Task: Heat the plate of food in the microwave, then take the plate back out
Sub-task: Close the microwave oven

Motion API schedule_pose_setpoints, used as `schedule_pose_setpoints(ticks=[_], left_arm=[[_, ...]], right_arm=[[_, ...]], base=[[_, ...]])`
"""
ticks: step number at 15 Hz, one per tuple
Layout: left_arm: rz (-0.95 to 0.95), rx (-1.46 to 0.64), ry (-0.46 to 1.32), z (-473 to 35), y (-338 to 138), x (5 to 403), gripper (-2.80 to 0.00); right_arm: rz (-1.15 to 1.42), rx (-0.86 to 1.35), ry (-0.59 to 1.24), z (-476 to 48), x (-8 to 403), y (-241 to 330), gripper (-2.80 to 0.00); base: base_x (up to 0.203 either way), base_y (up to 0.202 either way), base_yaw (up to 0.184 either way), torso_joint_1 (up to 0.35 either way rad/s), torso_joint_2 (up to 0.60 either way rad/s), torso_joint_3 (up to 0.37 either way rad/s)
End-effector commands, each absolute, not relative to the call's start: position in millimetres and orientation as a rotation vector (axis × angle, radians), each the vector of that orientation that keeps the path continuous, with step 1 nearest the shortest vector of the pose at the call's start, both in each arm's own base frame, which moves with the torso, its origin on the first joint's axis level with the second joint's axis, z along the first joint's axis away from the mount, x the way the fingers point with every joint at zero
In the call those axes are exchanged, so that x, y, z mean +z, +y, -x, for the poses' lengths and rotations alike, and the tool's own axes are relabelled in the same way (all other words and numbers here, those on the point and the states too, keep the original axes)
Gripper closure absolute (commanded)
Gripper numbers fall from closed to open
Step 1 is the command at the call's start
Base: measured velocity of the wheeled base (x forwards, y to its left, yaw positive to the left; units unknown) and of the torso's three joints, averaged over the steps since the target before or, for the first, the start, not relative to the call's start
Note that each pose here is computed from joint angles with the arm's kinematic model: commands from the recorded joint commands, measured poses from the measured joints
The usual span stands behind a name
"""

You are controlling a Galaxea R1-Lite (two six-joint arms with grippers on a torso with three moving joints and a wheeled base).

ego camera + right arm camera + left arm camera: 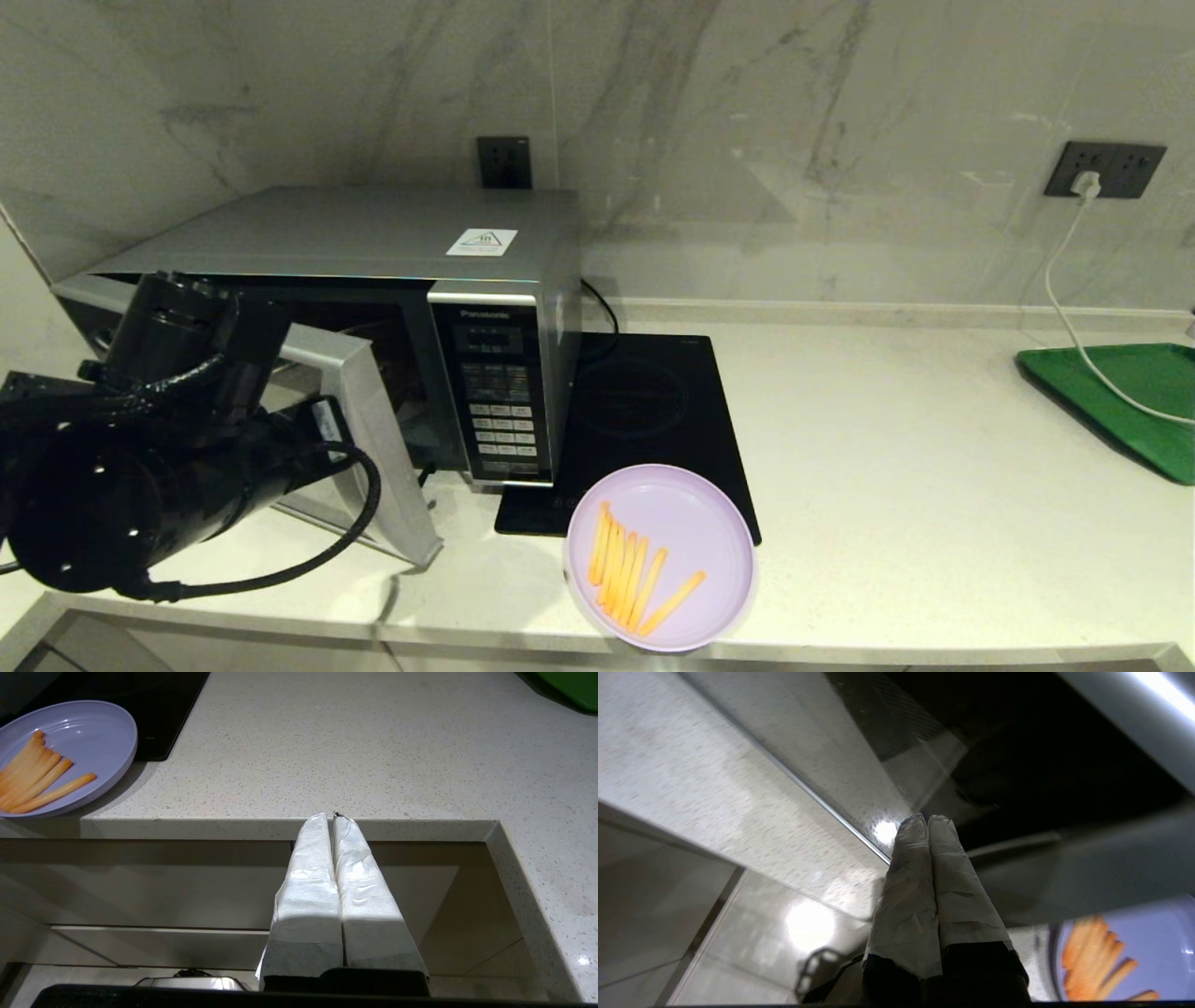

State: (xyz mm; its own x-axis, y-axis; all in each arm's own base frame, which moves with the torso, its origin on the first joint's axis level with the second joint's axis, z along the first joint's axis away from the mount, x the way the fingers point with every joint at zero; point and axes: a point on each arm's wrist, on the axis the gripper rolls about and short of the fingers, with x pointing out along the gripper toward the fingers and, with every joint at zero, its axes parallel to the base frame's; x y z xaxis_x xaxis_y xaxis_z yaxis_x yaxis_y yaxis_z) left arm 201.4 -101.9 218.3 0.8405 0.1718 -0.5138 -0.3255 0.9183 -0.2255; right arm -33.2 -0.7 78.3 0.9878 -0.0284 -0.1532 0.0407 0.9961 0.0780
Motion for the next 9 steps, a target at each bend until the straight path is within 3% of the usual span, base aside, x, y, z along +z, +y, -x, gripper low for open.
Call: schedule_pose_setpoints(ticks=[1, 9], left_arm=[[0.292, 0.233, 0.479, -207.1, -107.6, 222.7, 0.0], [0.184, 0.144, 0.333, -265.6, -140.1, 201.5, 0.0]], right_arm=[[-0.082, -0.034, 0.154, 33.3, 78.2, -0.7, 0.0], [-0.082, -0.036, 0.154, 33.3, 78.2, -0.7, 0.0]], base=[[0.0, 0.0, 0.0, 0.0, 0.0, 0.0], [0.0, 0.0, 0.0, 0.0, 0.0, 0.0]])
